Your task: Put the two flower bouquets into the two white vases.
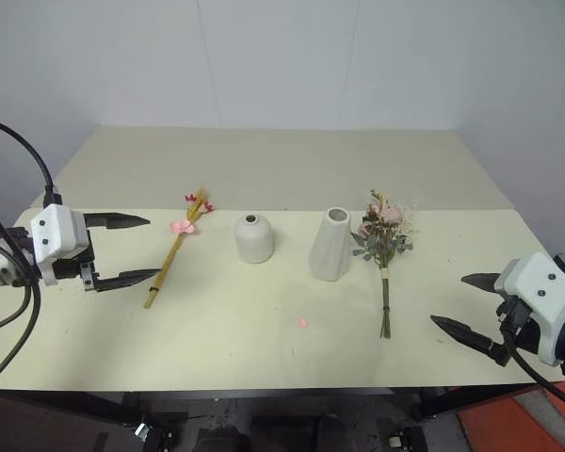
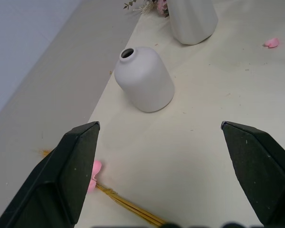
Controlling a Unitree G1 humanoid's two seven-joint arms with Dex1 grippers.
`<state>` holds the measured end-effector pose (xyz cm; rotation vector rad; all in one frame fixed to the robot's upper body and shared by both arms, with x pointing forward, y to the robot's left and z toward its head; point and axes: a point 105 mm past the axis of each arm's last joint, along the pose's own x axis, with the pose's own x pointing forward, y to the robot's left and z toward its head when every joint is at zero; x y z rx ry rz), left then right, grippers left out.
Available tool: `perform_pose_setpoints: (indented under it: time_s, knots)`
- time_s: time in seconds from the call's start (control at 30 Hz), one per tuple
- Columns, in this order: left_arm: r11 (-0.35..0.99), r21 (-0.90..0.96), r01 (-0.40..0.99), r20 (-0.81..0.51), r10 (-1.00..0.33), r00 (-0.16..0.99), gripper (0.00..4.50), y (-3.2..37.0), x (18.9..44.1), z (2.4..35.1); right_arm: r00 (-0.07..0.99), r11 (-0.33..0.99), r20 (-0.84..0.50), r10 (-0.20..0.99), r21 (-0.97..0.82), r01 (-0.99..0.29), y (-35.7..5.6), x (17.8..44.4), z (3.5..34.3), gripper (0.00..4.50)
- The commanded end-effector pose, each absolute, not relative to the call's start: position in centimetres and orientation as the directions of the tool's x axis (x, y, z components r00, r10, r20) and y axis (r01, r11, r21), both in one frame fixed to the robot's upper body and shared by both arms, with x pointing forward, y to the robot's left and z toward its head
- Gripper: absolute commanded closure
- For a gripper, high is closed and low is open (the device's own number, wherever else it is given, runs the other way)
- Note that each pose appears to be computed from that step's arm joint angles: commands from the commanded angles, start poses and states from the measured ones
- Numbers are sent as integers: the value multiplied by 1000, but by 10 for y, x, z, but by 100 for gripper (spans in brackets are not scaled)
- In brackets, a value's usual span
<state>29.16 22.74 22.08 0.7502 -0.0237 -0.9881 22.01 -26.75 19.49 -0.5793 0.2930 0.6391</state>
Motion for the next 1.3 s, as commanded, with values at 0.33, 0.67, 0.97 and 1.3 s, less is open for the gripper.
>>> perform_pose_setpoints:
  time_s: [0.33,0.67,0.97,1.3]
  knots:
    - [303,625,720,-289,-767,573,3,226,288,232,786,638,-401,470,-461,-616,-267,220,208,0]
    - [200,623,757,-276,-848,452,3,185,293,226,760,765,-546,352,-300,-570,-261,278,186,0]
    - [150,643,751,-250,-886,391,3,152,301,218,708,908,-641,297,-40,-417,-252,334,163,0]
    - [147,632,761,-264,-883,389,0,151,299,203,669,935,-679,303,76,-346,-238,360,138,62]
